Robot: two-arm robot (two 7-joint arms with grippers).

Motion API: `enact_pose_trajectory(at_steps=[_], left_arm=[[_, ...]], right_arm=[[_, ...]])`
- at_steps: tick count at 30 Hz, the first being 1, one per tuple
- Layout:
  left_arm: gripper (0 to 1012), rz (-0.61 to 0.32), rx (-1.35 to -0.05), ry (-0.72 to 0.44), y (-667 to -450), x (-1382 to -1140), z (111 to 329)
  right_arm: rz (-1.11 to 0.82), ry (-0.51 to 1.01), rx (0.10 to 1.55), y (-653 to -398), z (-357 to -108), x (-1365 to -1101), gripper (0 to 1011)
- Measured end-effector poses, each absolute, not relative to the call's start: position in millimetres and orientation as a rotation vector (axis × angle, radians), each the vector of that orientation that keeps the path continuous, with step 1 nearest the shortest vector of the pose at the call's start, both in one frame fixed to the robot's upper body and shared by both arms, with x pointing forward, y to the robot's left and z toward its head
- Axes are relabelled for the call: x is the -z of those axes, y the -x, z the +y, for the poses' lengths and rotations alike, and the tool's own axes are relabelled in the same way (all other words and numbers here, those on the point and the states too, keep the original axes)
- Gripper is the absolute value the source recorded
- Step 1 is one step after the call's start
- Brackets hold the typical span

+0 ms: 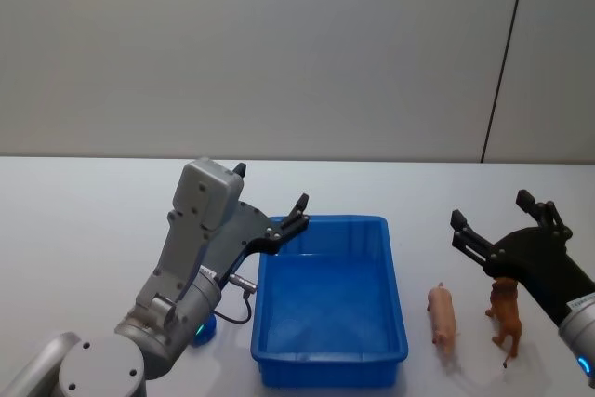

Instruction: Pick up the two dolls from the table and place them into the box.

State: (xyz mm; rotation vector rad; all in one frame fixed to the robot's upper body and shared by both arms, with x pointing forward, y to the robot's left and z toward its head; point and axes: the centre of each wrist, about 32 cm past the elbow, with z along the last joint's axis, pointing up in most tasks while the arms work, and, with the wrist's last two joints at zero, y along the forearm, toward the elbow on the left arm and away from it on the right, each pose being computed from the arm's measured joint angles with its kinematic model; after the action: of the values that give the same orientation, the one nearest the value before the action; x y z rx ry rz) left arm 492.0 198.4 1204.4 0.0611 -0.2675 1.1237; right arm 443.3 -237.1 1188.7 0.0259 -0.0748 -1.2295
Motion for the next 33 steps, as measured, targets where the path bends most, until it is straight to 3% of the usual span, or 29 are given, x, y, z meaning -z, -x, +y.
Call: enact_pose_trajectory(at_steps=[33], left_arm=[[1000,-0.268,-1.124,-0.061,-492.0,-1204.4,198.4]], right_arm=[[-0.063,0.0,1.229,-444.2,-243.0,-1186.6,1000]])
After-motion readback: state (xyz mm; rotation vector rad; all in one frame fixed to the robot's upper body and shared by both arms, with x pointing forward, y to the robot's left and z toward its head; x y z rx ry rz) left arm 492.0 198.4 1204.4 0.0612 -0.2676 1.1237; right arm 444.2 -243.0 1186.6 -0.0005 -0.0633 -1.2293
